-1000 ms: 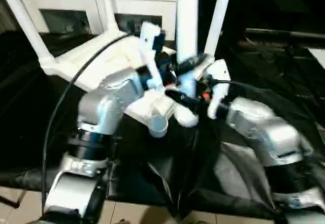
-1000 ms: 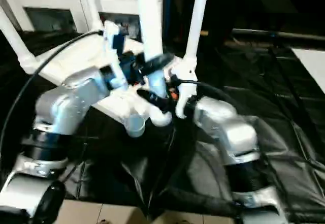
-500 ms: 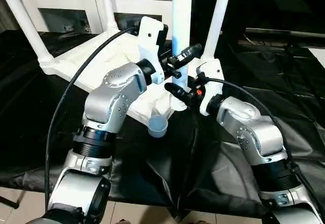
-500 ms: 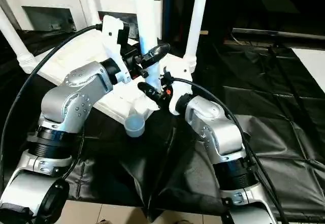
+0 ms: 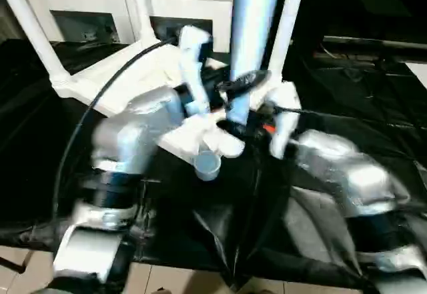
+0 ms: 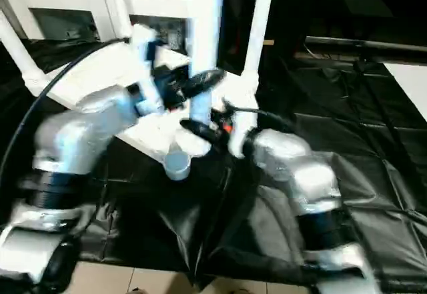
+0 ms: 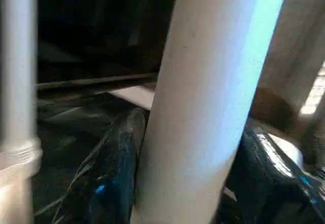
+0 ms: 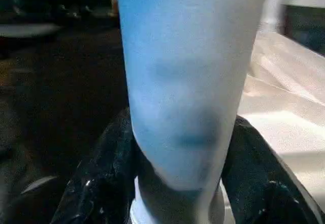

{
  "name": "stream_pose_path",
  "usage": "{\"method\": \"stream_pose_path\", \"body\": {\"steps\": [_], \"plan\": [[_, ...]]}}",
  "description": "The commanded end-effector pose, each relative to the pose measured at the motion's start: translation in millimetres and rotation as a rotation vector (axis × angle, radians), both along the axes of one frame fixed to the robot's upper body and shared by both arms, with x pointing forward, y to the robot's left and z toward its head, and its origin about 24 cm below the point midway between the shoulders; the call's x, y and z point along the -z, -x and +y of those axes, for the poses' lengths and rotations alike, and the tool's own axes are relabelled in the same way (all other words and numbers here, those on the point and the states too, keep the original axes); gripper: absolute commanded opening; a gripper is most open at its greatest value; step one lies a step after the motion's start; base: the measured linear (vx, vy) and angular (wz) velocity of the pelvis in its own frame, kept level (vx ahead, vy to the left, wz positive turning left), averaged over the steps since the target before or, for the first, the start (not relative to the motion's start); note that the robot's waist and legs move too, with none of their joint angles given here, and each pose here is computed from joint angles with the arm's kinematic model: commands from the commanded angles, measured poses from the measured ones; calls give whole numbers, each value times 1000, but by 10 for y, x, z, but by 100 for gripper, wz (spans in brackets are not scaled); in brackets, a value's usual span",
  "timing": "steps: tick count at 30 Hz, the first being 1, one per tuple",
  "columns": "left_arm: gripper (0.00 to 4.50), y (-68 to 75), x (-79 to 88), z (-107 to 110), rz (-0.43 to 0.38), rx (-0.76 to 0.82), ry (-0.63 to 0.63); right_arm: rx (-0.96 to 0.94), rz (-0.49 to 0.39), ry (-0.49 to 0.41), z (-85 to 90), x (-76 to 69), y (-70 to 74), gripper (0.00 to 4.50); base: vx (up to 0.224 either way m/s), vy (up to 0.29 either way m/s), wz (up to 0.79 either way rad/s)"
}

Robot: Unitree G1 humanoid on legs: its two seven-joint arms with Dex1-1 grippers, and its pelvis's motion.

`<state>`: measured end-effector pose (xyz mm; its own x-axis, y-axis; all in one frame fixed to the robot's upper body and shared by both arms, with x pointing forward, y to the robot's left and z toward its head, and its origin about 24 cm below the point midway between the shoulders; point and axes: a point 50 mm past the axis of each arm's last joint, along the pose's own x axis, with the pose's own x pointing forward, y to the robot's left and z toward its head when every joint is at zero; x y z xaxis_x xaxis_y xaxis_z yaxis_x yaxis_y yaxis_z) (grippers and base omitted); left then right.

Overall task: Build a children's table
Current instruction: Move to table

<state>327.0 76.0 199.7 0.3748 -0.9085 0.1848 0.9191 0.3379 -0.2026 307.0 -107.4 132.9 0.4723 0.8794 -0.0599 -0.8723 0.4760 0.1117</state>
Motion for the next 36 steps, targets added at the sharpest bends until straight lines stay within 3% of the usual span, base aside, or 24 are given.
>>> {"method": "stream_pose_path", "body": {"steps": [1, 3, 4, 5, 7, 9, 11, 19, 22, 31, 32, 36], "plan": [[300, 74, -23, 76, 29, 157, 38, -174, -29, -56, -20, -155, 134, 190, 0, 0, 0], [303, 220, -92, 174, 10, 367, 74, -300, 27, -103, -86, -212, 221, 189, 0, 0, 0], [303, 231, -107, 189, 15, 391, 80, -342, 41, -77, -100, -200, 256, 189, 0, 0, 0], [303, 234, -111, 194, 16, 398, 81, -354, 45, -70, -103, -197, 265, 189, 0, 0, 0], [303, 250, -133, 215, 36, 448, 77, -461, 81, 32, -131, -130, 358, 189, 0, 0, 0], [303, 257, -131, 219, 35, 464, 61, -486, 100, 52, -139, -112, 375, 189, 0, 0, 0], [275, 240, -108, 246, 55, 480, 25, -534, 121, 80, -163, -102, 400, 189, 0, 0, 0], [220, 300, -124, 266, 82, 569, 61, -574, 140, 94, -196, -137, 424, 189, 0, 0, 0], [192, 296, -115, 270, 89, 559, 63, -581, 143, 107, -208, -133, 426, 189, 0, 0, 0], [185, 230, -147, 289, 77, 473, 111, -520, 88, 126, -201, -148, 374, 188, 0, 0, 0], [185, 226, -157, 292, 72, 464, 117, -499, 85, 105, -196, -165, 351, 223, 0, 0, 0], [185, 198, -177, 307, 53, 420, 115, -441, 54, 51, -182, -234, 288, 261, 0, 0, 0]]}}
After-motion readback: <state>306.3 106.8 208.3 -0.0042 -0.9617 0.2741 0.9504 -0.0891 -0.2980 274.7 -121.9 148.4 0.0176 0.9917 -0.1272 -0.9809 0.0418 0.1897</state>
